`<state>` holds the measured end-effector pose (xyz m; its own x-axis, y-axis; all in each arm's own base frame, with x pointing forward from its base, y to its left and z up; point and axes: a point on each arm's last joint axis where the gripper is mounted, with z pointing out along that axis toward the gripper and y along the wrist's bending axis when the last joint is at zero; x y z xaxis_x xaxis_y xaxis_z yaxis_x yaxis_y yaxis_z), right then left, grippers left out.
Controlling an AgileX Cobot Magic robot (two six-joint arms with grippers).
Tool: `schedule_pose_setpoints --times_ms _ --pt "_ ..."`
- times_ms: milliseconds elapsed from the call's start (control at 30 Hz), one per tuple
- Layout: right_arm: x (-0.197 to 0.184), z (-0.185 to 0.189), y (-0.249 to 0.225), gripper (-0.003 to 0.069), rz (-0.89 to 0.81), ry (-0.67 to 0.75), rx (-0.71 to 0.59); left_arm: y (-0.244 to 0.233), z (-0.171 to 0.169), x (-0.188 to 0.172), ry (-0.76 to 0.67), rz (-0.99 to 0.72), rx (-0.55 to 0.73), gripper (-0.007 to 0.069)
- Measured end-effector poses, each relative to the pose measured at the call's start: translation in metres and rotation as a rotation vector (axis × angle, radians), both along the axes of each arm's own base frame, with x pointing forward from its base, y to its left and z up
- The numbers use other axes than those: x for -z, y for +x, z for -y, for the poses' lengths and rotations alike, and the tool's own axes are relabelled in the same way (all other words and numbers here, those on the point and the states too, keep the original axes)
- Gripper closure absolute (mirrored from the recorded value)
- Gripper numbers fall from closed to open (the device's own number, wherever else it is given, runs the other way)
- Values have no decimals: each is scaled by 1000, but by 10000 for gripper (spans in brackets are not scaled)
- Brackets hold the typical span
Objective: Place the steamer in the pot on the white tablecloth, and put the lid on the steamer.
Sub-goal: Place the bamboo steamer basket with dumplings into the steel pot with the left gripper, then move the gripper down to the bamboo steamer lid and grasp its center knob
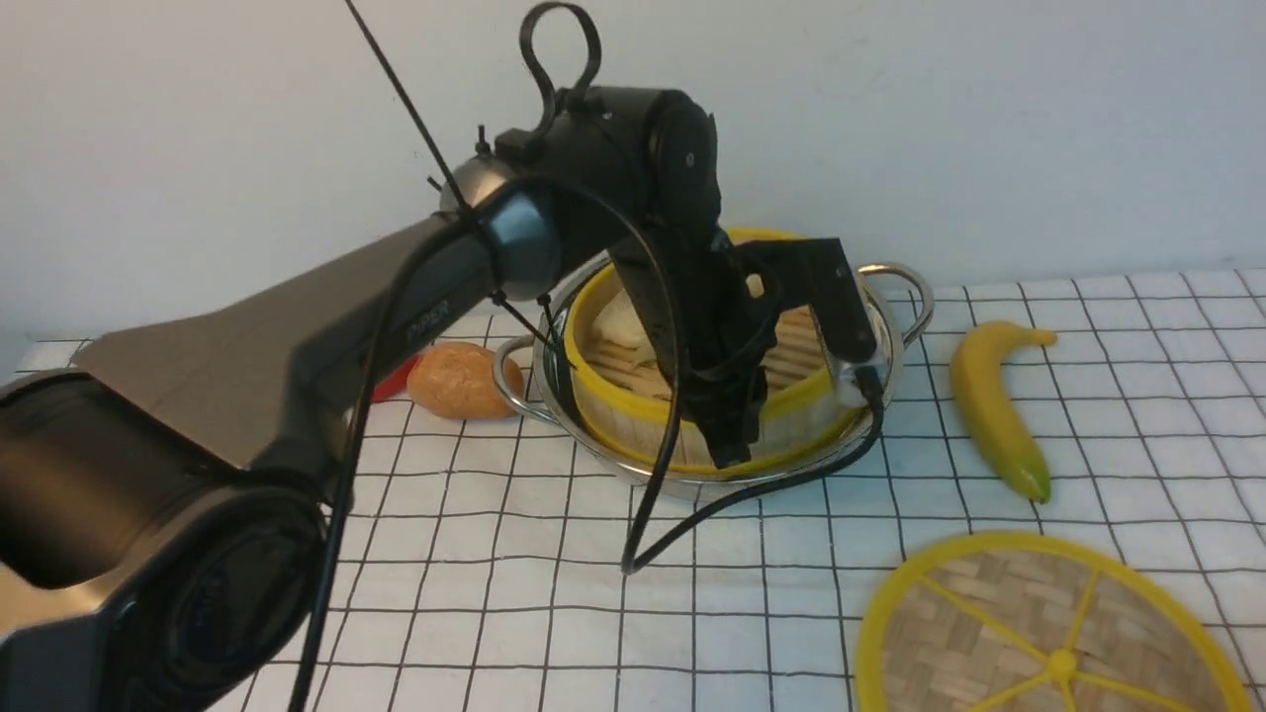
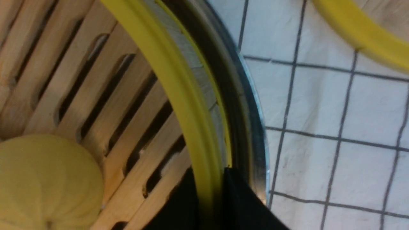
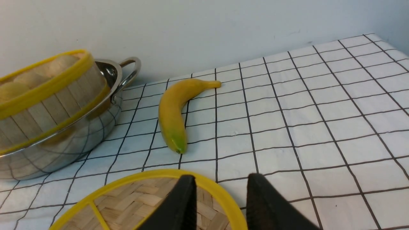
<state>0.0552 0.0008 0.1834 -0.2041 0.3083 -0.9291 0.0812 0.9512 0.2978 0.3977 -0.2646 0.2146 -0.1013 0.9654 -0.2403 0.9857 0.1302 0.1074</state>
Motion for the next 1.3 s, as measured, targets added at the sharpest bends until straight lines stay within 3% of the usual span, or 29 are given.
schedule_pose_setpoints --times_ms 167,367,500,767,900,1000,1133,1200,1300 --pt "0 0 0 417 0 0 0 6 2 20 16 -12 -36 565" --pt "0 0 0 417 0 0 0 6 5 16 -21 -26 -72 564" --pt "0 0 0 417 0 0 0 8 6 5 -35 -23 -134 508" --pt "0 0 0 417 0 1 0 16 5 -21 -45 37 -225 48" --pt "0 0 0 417 0 1 0 20 4 -37 -61 89 -302 -46" --pt "0 0 0 417 0 1 0 23 -1 -67 -96 174 -384 -50" --pt "0 0 0 417 0 1 0 18 -8 -124 -243 260 -554 3" --pt "0 0 0 417 0 0 0 10 -13 -162 -387 285 -692 61" --pt "0 0 0 417 0 0 0 3 -17 -188 -499 290 -795 132"
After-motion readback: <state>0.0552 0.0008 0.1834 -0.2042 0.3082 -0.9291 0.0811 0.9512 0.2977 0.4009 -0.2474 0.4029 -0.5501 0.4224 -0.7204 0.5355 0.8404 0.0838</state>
